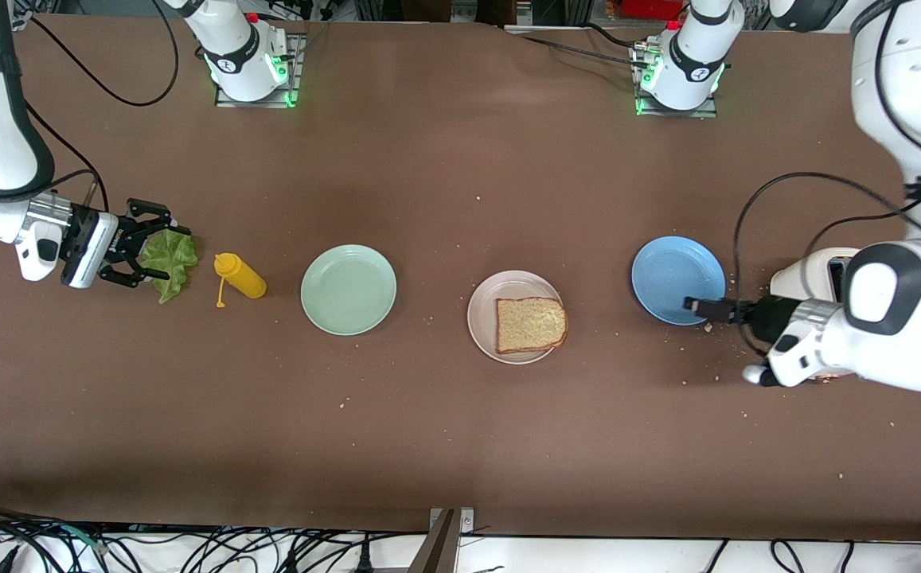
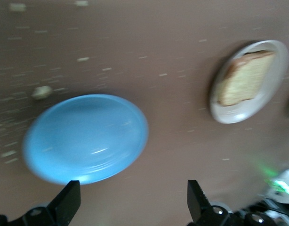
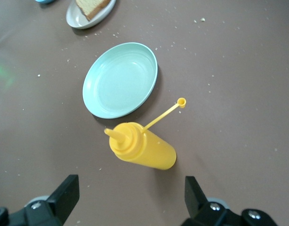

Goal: Make sandwich in beige plate with both arms
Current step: 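Release the bread with the left gripper while the right gripper grasps the bottle, then lift the yellow bottle with the right gripper and carry it over the bread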

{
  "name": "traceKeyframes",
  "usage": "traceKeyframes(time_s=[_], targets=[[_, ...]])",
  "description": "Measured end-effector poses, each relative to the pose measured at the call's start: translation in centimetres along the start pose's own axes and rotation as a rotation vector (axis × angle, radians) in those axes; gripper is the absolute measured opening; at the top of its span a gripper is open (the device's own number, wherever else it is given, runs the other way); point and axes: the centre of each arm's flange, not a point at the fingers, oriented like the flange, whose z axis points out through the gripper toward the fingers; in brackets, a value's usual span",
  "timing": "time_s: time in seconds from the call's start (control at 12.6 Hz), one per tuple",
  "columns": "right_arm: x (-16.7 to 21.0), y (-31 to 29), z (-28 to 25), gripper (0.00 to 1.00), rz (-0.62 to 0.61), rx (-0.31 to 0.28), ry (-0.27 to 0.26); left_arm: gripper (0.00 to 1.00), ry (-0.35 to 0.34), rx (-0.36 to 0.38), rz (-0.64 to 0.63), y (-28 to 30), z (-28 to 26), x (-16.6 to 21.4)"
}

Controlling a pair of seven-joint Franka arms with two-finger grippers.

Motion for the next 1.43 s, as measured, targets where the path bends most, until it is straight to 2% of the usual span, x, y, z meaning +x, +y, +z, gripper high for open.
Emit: traceKeyframes(time_s=[0.08,0.16,0.32,0.56,0.8,1.19,1.43], targets=[[-1.2,0.7,1.0,1.00,-0.029,0.011,0.041,1.00,0.012,0.092,-0.010,-0.7,-1.4,-0.9],[-2.3,1.4,2.3,1.00,-0.053,0.020,0.077,1.00,0.023,0.148,-0.016,-0.8,-2.6,-1.7],[-4.2,2.5,4.4,1.00,-0.084,0.034,0.119,1.00,0.043,0.210,-0.023,-0.6,-4.1,-2.7],[-5.5,3.3,6.8,1.00,-0.132,0.041,0.193,1.00,0.080,0.237,-0.028,0.2,-7.3,-5.2],[-6.9,3.7,9.3,1.00,-0.153,0.060,0.261,1.00,0.126,0.307,-0.026,1.1,-10.2,-7.6],[-7.4,3.9,11.0,1.00,-0.171,0.063,0.301,1.00,0.144,0.315,-0.027,1.3,-11.1,-8.3],[-7.2,3.9,11.9,1.00,-0.144,0.066,0.348,1.00,0.144,0.317,-0.023,1.6,-11.1,-8.3]])
